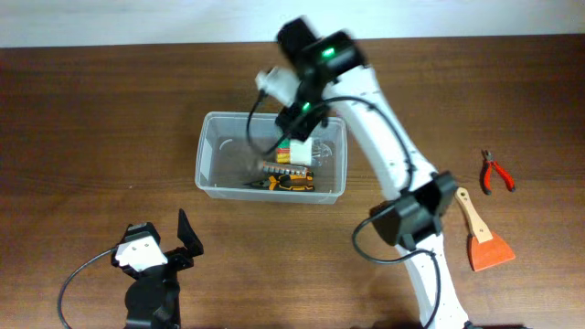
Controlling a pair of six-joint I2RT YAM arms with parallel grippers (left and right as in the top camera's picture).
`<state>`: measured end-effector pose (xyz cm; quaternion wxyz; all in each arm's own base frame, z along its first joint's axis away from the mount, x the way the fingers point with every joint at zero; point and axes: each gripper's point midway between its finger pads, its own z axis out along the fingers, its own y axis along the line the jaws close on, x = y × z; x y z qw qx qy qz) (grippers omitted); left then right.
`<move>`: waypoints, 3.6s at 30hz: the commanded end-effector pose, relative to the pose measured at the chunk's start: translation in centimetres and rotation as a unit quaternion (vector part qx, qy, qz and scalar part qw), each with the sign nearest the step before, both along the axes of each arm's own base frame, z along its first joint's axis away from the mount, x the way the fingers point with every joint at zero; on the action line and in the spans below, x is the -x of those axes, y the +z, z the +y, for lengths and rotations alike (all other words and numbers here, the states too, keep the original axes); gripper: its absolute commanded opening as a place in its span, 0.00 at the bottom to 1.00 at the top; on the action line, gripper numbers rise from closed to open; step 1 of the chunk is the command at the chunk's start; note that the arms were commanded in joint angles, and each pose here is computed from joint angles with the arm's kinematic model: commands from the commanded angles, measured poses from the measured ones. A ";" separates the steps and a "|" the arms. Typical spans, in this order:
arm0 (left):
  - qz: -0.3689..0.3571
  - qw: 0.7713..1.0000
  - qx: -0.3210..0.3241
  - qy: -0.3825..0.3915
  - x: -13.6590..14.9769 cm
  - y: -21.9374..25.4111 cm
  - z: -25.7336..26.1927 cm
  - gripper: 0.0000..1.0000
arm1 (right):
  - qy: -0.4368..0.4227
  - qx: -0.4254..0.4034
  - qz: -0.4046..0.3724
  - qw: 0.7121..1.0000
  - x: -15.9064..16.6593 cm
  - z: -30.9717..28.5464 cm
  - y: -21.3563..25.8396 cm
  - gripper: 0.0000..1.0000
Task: Pack container
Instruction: 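Lower the bit strip into the container and open the gripper, then move the right gripper right and lower onto the red-handled cutters, then grasp the red cutters and carry them over the container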
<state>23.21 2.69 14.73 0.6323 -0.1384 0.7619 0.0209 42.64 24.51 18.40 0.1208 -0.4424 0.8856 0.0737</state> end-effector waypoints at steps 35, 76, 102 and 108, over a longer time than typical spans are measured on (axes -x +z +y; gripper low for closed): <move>0.000 1.000 -0.004 -0.001 0.0 0.0 0.0 0.99 | -0.599 0.046 -0.010 0.800 1.1 -44.8 4.4 0.99; 0.000 1.000 -0.004 -0.001 0.0 0.0 0.0 0.99 | -0.558 0.076 0.177 0.807 5.5 -43.0 -16.4 0.44; 0.000 1.000 -0.004 -0.001 0.0 0.0 0.0 0.99 | -0.568 0.067 0.187 0.799 6.2 -42.3 -18.4 0.07; 0.000 1.000 -0.004 -0.001 0.0 0.0 0.0 0.99 | -0.574 0.066 0.181 0.795 5.7 -42.1 -18.0 0.04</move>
